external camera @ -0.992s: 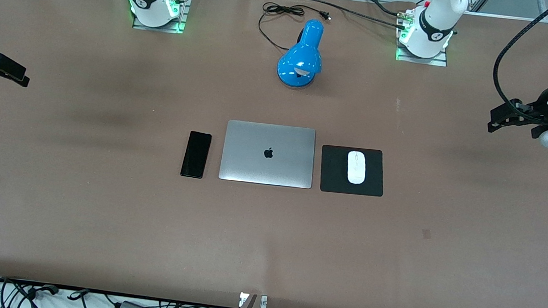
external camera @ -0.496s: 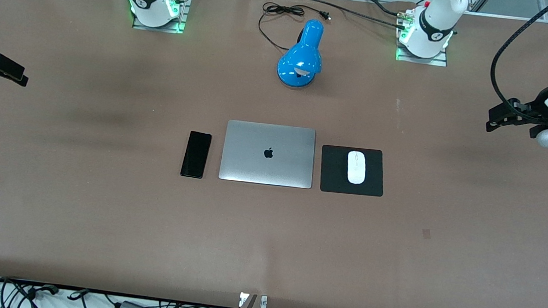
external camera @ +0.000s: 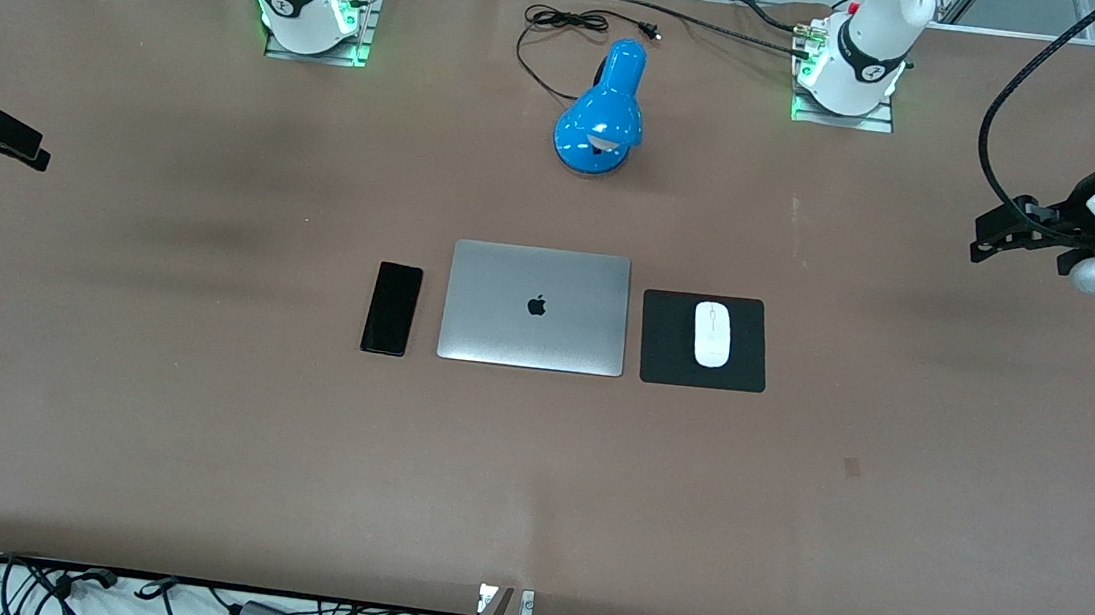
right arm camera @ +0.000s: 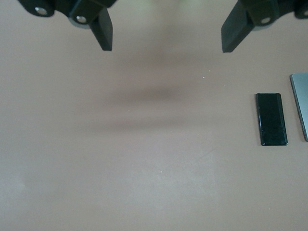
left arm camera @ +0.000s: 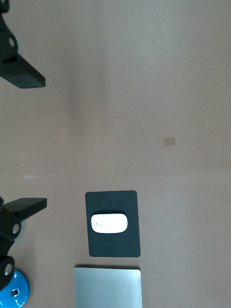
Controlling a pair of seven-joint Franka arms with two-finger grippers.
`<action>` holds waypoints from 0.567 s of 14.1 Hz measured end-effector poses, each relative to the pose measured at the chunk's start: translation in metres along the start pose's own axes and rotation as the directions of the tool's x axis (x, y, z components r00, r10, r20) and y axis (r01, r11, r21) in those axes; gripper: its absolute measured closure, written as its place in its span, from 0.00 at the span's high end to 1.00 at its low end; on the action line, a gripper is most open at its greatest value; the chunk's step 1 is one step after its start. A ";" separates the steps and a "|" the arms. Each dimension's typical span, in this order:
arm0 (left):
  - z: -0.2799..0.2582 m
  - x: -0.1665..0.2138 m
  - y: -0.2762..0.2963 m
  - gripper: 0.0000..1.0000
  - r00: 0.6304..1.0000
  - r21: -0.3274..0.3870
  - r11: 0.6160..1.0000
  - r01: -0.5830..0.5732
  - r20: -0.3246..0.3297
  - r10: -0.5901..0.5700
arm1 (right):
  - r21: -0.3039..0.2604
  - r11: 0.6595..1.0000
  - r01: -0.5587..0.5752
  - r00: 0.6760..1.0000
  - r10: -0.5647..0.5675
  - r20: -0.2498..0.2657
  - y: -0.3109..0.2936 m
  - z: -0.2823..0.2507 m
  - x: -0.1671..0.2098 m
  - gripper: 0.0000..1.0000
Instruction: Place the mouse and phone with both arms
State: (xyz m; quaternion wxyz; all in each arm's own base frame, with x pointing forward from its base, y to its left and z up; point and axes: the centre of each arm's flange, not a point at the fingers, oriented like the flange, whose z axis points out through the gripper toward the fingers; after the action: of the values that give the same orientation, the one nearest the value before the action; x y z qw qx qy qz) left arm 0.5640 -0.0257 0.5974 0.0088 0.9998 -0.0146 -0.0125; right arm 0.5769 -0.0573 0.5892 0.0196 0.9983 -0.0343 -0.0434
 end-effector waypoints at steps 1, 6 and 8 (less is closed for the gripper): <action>0.000 0.000 0.000 1.00 1.000 0.000 1.000 0.000 0.000 0.000 | 0.000 1.000 0.001 1.000 -0.001 0.000 0.000 0.000 0.000 1.00; 0.000 0.000 0.001 1.00 1.000 0.000 1.000 -0.001 0.000 0.001 | 0.000 1.000 0.001 1.000 -0.001 0.004 0.000 0.002 0.001 1.00; 0.000 0.000 0.001 1.00 1.000 0.000 1.000 -0.003 0.000 0.003 | 0.000 1.000 0.001 1.000 -0.001 0.005 0.000 0.003 0.002 1.00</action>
State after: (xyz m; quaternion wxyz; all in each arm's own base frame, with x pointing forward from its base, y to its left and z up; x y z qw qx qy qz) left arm 0.5637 -0.0271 0.5977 0.0088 0.9998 -0.0159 -0.0125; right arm 0.5783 -0.0572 0.5860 0.0194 0.9982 -0.0340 -0.0461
